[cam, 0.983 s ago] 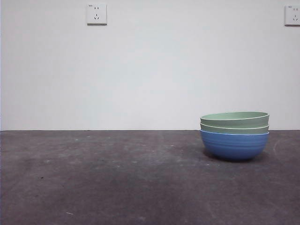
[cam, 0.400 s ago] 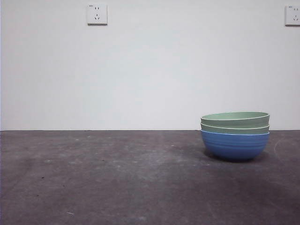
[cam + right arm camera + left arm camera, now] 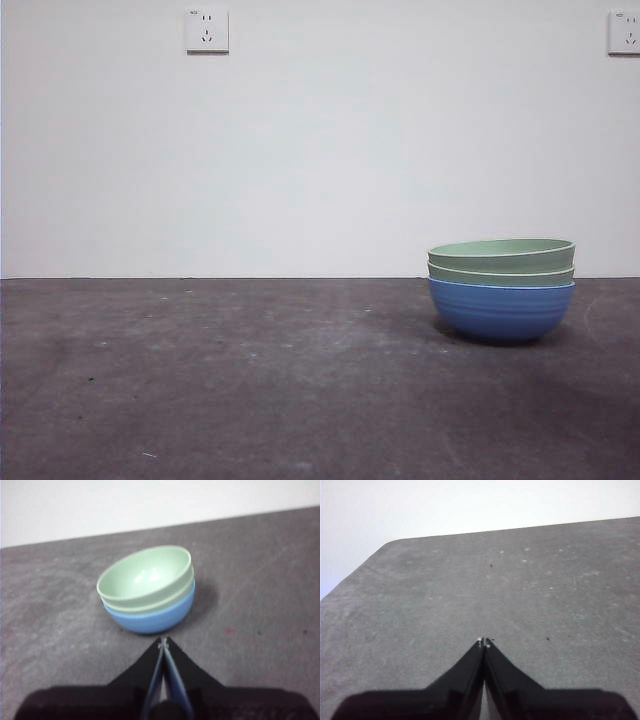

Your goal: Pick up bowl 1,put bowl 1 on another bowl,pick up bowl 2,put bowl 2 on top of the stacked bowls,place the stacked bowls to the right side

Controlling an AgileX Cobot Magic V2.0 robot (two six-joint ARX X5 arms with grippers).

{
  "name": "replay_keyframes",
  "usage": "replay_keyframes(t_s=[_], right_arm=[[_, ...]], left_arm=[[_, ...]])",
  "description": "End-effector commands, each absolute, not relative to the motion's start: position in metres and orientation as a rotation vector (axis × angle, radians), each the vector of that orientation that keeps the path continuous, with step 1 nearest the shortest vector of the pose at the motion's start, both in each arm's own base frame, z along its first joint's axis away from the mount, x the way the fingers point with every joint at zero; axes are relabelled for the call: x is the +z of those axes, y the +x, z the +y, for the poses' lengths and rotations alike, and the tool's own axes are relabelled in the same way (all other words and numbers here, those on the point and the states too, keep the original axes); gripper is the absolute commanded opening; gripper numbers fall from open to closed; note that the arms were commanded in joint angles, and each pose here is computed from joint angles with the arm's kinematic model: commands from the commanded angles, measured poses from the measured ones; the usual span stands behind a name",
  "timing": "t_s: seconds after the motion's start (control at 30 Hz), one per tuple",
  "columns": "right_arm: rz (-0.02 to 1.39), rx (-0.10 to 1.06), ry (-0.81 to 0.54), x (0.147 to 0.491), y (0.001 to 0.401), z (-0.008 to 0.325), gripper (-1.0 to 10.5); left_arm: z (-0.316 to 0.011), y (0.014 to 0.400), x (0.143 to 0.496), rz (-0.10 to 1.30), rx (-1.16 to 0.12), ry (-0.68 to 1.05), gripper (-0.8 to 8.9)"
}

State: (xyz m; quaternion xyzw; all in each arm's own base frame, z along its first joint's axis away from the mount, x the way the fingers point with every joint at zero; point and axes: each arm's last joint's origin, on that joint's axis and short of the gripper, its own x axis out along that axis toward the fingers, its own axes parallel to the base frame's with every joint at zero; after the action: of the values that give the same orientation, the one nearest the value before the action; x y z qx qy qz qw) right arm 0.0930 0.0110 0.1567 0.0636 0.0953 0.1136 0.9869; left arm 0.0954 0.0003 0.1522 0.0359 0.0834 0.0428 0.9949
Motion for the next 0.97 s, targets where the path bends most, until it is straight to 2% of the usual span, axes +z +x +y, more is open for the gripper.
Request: replay_keyframes(t_s=[0.03,0.97], right_arm=[[0.205,0.225,0.143,0.1528,0.0932,0.0111,0.0],[0.226,0.226,0.158,0.1508,0.093,0.0112,0.0]], left_arm=[[0.0007,0.096,0.1481,0.173,0.091,0.065,-0.02],[0.0007,0.096,0.1481,0.173,0.091,0.065,-0.02]])
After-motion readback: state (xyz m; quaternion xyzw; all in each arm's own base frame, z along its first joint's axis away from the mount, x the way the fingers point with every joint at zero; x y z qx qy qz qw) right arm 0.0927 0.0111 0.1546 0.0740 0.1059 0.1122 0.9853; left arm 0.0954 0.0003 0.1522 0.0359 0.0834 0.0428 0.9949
